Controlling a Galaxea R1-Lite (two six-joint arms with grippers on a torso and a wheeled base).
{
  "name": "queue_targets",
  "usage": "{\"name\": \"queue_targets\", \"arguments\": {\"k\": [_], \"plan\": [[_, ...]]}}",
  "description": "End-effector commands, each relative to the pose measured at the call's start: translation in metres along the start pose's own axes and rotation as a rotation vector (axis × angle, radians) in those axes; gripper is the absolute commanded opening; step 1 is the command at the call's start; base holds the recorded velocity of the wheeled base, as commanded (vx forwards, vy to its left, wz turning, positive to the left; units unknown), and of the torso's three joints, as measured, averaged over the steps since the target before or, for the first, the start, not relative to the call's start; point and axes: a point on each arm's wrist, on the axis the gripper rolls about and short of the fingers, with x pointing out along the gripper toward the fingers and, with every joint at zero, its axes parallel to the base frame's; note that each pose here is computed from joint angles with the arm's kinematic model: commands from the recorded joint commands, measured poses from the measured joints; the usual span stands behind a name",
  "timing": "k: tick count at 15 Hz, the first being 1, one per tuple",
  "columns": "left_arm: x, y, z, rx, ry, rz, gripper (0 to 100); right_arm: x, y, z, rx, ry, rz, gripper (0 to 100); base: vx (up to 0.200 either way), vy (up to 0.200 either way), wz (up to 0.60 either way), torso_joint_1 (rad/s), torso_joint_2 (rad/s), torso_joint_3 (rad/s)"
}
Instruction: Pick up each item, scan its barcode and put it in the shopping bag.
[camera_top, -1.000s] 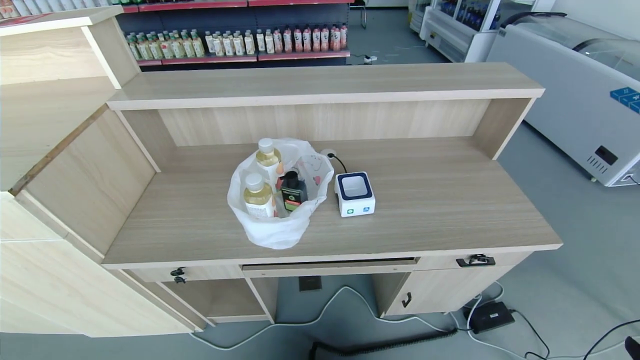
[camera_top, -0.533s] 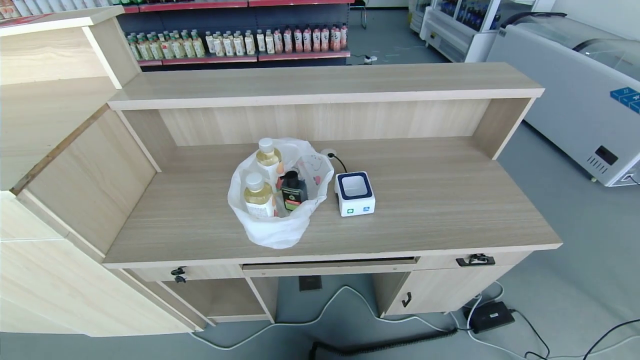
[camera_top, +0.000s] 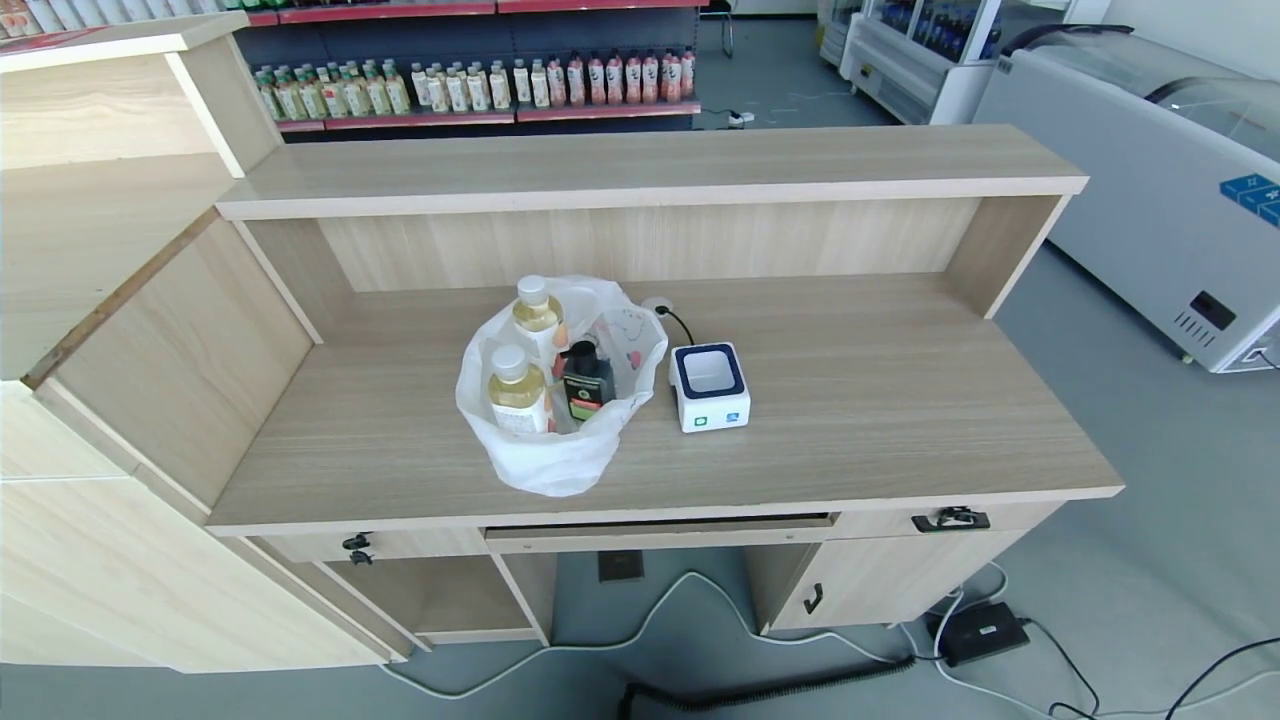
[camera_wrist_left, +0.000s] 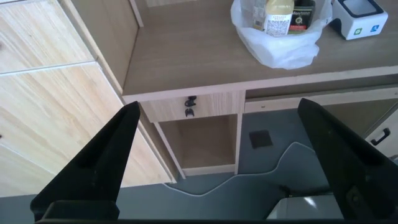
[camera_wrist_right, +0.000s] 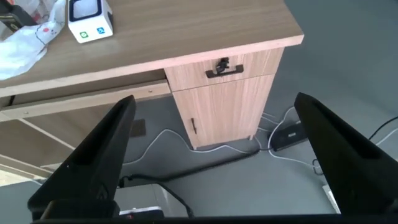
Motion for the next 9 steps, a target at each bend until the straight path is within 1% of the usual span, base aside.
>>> {"name": "queue_targets", "arguments": {"k": [1, 9], "plan": [[0.0000, 0.0000, 0.0000, 0.000, -0.001, 0.000, 100, 0.0000, 0.0000, -0.0002, 0.009, 0.002, -0.002, 100, 0.000, 0.000, 0.00, 0.000, 0.00, 0.000], [0.0000, 0.0000, 0.0000, 0.000, -0.001, 0.000, 100, 0.0001, 0.0000, -0.0006, 0.006, 0.004, 0.000, 100, 0.000, 0.000, 0.00, 0.000, 0.00, 0.000]]}}
